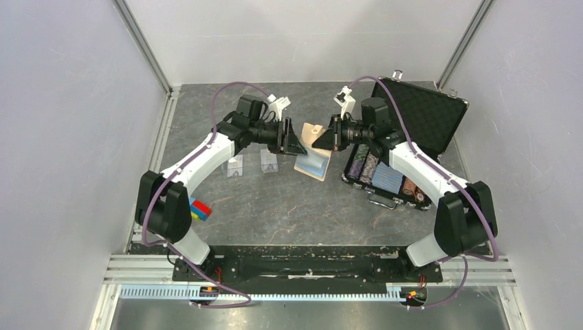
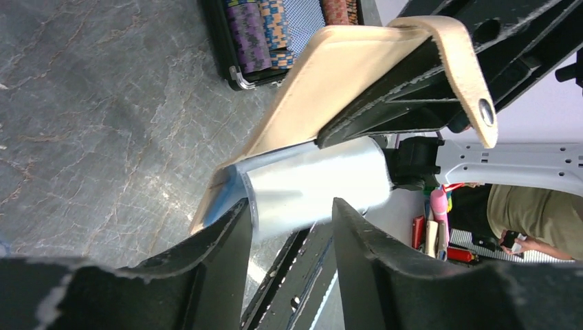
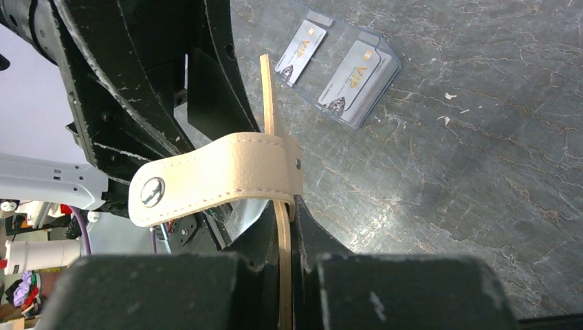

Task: Put the credit cards into the card holder
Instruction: Turn over the card slot in the card holder.

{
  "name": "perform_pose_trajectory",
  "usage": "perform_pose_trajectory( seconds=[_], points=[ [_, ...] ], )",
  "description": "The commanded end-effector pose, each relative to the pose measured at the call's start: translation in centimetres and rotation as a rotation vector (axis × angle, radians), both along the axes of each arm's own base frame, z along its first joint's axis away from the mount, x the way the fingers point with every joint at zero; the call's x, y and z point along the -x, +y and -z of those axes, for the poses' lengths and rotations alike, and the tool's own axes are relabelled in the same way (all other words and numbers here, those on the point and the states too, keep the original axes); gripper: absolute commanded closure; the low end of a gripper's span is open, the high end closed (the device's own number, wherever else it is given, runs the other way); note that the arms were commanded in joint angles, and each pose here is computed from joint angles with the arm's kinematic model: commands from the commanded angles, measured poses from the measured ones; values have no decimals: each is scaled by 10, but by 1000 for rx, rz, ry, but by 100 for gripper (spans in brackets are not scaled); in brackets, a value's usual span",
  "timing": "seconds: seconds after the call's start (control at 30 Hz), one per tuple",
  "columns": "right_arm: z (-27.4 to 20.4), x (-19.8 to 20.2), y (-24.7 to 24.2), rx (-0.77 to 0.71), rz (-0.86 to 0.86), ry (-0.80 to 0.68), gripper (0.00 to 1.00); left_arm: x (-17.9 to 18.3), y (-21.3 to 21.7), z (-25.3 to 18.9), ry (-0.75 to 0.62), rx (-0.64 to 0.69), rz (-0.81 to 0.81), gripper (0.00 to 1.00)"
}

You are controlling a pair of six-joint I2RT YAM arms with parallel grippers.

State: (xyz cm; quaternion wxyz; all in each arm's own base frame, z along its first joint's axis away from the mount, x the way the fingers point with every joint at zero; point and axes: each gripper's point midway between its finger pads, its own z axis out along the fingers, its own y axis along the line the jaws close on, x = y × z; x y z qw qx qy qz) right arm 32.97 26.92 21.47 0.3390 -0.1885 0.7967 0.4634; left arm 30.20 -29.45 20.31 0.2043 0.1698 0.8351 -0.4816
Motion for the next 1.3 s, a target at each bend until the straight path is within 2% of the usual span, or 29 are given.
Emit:
perform_pose_trajectory(
  seconds=[0.0, 0.2, 0.43, 0.6, 0.73, 0.83, 1.03, 1.27],
  points=[
    [-12, 0, 1, -24, -8, -48, 100, 0, -8, -26, -98, 43, 57, 49],
    [-9, 0, 2, -21, -13, -41, 100, 7, -9, -39, -109, 71, 78, 50],
    [-8, 4, 3, -33, -40, -28, 100, 5, -13, -62, -110, 167, 68, 27],
    [-9, 10, 7, -62, -75, 0, 100, 2, -22, -81, -96, 270, 83, 25],
    [-8, 12, 6, -72, -71, 24, 100, 2, -24, -89, -109, 297, 99, 28],
    [-7, 12, 5, -90, -67, 57, 100, 4, -24, -89, -106, 309, 115, 36],
    [-9, 14, 10, -160, -79, 146, 100, 5, -24, -79, -113, 312, 131, 64],
    [-7, 19, 14, -208, -95, 238, 100, -3, -16, -44, -150, 151, 113, 66]
  ],
)
